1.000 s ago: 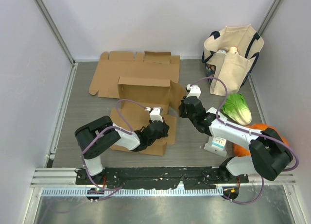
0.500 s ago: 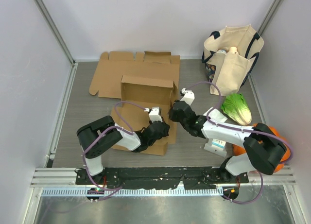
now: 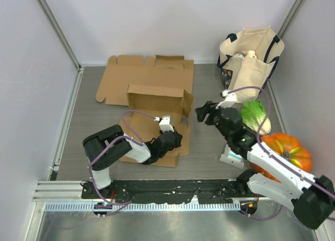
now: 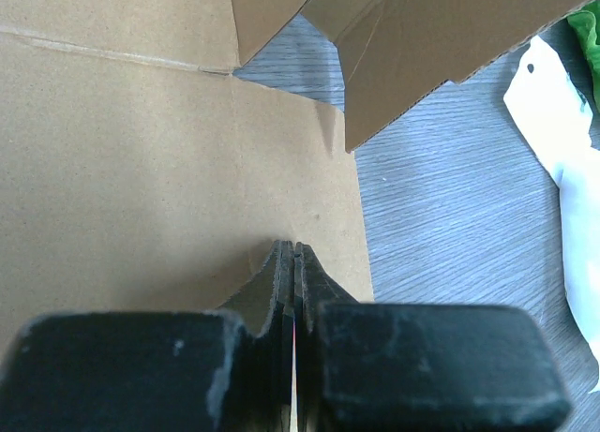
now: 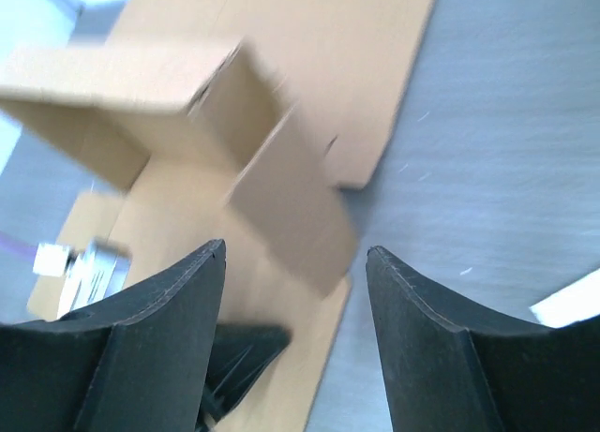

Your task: Fold the paper box

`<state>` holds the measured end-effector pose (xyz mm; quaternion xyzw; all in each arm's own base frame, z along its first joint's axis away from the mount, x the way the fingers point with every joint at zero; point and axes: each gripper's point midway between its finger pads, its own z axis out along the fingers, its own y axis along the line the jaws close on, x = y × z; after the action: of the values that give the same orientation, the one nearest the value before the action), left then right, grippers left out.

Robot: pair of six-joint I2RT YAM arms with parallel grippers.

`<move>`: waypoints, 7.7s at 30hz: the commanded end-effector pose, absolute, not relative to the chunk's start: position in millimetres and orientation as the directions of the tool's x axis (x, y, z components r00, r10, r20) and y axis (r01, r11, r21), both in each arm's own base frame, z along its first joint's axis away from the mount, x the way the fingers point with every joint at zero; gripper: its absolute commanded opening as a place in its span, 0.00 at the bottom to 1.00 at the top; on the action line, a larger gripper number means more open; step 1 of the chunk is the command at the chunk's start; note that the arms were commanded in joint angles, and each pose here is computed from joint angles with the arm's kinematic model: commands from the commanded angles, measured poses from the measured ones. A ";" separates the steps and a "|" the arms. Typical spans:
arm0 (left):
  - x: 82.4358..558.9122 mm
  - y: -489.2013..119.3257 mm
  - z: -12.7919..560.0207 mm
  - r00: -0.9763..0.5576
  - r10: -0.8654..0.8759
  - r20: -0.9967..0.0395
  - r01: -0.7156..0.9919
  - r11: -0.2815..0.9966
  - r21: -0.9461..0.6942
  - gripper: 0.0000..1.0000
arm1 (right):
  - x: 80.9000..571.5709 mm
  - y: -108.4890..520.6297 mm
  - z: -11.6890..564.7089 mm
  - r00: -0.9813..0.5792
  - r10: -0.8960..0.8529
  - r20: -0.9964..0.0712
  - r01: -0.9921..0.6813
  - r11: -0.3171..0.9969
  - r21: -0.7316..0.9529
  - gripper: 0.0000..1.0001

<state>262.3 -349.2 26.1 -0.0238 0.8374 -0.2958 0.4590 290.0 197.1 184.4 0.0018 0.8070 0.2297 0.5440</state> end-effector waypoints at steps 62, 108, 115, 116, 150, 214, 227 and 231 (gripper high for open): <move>259.9 -327.7 21.9 -0.542 -0.269 -0.796 0.238 0.860 -0.452 0.00 | 397.3 276.0 147.3 0.046 -0.124 -0.991 -0.287 0.949 -0.132 0.33; 312.3 -89.6 155.7 -0.177 -0.239 -0.955 -0.293 0.939 -0.180 0.59 | 381.7 290.4 114.1 -0.025 -0.179 -0.984 -0.484 0.863 -0.144 0.11; 323.0 -89.9 155.6 -0.146 -0.166 -0.975 -0.290 0.950 -0.118 0.35 | 387.1 289.2 109.6 -0.063 -0.177 -0.982 -0.454 0.882 -0.130 0.08; 324.7 -90.8 156.4 -0.137 -0.166 -0.977 -0.289 0.950 -0.121 0.33 | 390.1 282.5 108.8 -0.073 -0.175 -0.982 -0.414 0.901 -0.130 0.07; 326.8 -108.7 160.1 -0.120 -0.192 -0.974 -0.181 0.969 -0.169 0.00 | 345.0 299.1 124.6 -0.209 -0.178 -0.961 -0.367 0.926 -0.091 0.66; 264.9 -109.1 206.7 -0.186 -0.487 -0.853 -0.047 0.872 -0.488 0.80 | 300.3 229.9 237.4 -0.535 0.293 -0.793 -0.314 0.802 0.508 0.68; 277.3 -131.3 274.5 -0.396 -0.495 -0.773 -0.042 0.851 -0.524 0.96 | 377.1 247.7 270.3 -0.603 0.359 -0.712 -0.445 0.590 0.674 0.65; 301.5 -123.2 256.0 -0.451 -0.589 -0.670 -0.088 0.776 -0.624 0.94 | 386.6 252.1 255.4 -0.632 0.336 -0.698 -0.450 0.575 0.684 0.66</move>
<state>297.5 -122.8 290.8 -0.1936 0.7763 -0.2240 0.5565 379.8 236.9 218.7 0.0025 0.8173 0.4050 0.4098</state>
